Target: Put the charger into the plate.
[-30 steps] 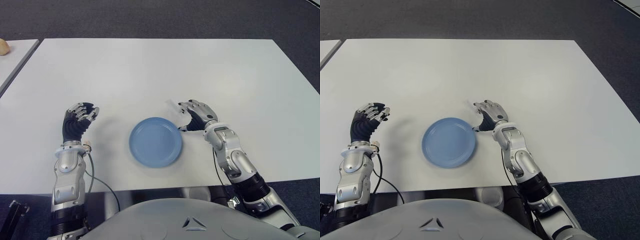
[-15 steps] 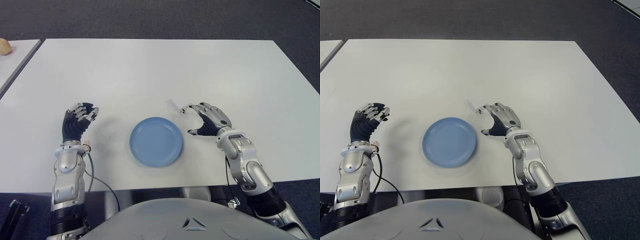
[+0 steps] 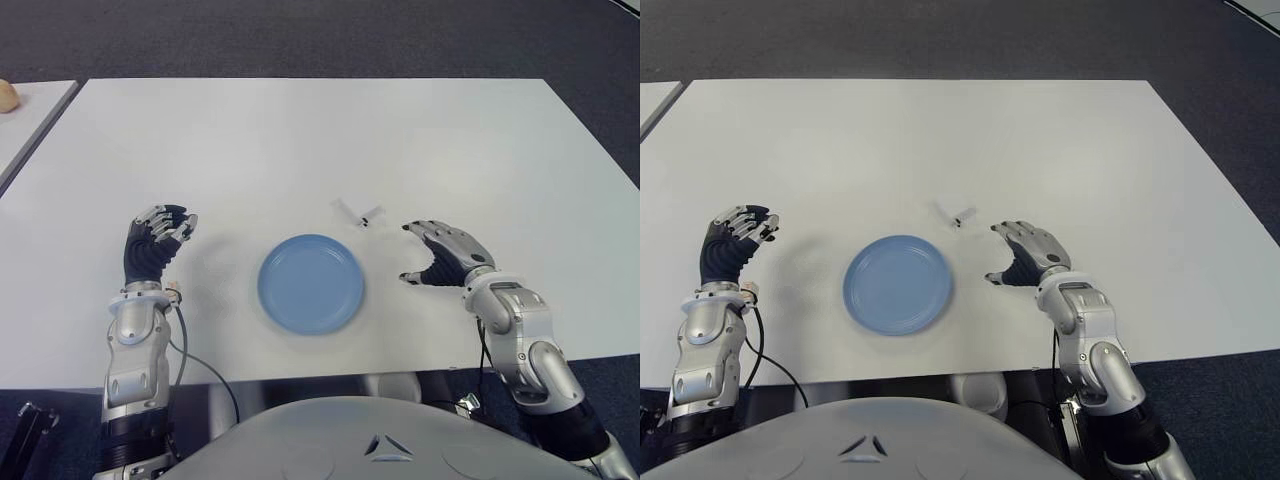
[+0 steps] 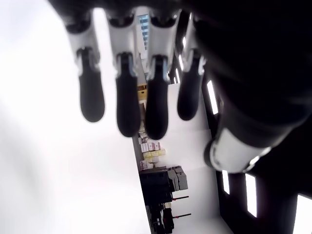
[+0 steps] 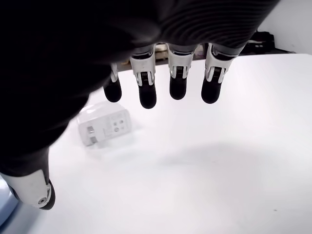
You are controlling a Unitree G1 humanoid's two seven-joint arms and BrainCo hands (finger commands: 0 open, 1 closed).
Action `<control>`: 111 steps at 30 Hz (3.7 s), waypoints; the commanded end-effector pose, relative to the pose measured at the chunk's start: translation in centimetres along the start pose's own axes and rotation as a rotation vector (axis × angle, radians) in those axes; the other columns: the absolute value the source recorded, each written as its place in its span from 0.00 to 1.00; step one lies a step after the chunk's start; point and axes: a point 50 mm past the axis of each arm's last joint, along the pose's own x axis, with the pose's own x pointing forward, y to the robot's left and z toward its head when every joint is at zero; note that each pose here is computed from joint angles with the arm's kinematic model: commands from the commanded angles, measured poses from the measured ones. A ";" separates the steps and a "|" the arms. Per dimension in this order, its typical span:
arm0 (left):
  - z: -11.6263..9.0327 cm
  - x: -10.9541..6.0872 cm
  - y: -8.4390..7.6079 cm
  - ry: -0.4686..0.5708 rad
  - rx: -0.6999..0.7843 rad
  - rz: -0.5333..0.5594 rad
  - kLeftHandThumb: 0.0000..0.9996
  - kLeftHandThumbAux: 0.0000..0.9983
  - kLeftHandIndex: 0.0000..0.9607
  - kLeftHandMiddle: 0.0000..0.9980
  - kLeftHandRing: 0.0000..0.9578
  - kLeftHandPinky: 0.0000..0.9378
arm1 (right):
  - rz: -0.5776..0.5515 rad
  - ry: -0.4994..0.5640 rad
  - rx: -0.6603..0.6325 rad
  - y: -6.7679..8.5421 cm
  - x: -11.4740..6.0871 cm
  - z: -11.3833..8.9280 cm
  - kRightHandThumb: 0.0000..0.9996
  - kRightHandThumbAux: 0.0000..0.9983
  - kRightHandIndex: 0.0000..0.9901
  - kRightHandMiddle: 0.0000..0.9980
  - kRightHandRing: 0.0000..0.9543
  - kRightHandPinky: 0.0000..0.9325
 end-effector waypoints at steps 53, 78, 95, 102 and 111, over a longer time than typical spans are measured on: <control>-0.3 -0.6 -0.4 0.012 0.013 -0.024 0.71 0.72 0.45 0.54 0.55 0.55 | -0.514 0.186 0.521 0.8 8.1 5.7 0.39 0.10 0.00 0.00 0.00 0.00; -0.2 -0.7 -0.6 0.005 0.004 -0.019 0.71 0.72 0.45 0.56 0.57 0.56 | -0.324 0.268 0.377 2.7 10.3 5.7 0.39 0.12 0.00 0.00 0.00 0.00; -0.1 -0.7 -0.6 0.000 0.013 -0.013 0.71 0.72 0.45 0.56 0.57 0.56 | -0.161 0.298 0.143 4.2 13.0 6.6 0.49 0.15 0.00 0.00 0.00 0.00; -0.2 -0.7 -0.5 0.003 0.006 -0.013 0.71 0.72 0.45 0.56 0.57 0.56 | -0.069 0.304 0.060 4.8 13.8 6.8 0.49 0.17 0.00 0.00 0.00 0.00; -0.2 -0.7 -0.4 0.001 0.007 -0.012 0.71 0.72 0.45 0.56 0.58 0.57 | 0.034 0.302 -0.023 5.3 14.7 6.9 0.48 0.20 0.00 0.00 0.00 0.00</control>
